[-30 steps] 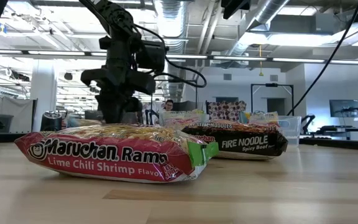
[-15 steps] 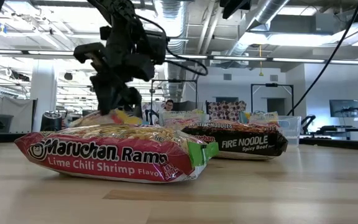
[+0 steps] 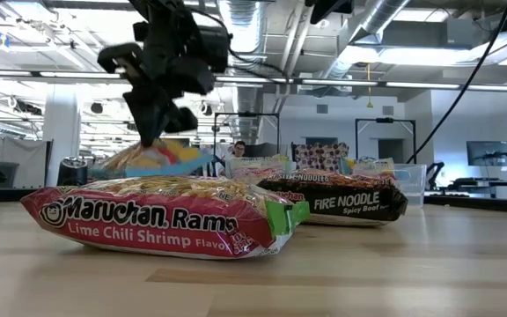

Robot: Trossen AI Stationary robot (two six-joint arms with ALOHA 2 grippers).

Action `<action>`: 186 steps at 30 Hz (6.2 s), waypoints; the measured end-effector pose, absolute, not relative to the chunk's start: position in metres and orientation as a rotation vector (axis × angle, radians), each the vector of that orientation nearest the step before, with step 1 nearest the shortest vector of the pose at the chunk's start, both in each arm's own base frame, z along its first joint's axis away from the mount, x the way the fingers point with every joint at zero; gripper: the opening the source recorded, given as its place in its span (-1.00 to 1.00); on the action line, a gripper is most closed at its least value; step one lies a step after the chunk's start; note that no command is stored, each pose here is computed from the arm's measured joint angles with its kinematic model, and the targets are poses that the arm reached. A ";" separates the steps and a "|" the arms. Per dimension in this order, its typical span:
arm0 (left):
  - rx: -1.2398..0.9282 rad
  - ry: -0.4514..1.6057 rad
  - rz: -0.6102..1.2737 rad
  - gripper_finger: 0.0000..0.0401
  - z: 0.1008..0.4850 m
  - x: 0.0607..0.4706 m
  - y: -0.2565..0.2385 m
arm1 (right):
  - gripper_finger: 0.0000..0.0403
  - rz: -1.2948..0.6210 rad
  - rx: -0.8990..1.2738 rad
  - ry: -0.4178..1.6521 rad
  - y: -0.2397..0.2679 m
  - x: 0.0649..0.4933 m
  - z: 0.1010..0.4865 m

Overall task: Sort Maruchan noodles
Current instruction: Put the blue noodle pack into the right transparent bin

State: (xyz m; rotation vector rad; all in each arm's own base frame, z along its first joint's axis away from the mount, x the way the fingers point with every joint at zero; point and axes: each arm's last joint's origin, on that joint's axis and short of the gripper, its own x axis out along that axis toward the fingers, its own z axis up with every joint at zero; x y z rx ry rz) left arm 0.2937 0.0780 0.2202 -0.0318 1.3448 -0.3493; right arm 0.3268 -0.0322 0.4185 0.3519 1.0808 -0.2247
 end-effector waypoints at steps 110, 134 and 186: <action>-0.108 0.491 0.350 -1.00 0.403 0.127 0.042 | 0.21 -0.049 0.010 0.981 -0.035 0.526 0.170; -0.089 0.562 0.365 -1.00 0.397 0.124 0.042 | -0.93 -0.080 0.153 1.109 -0.017 0.518 0.159; -0.063 0.652 0.363 -1.00 0.390 0.119 0.041 | -0.98 -0.499 -0.307 1.537 -0.114 0.376 0.328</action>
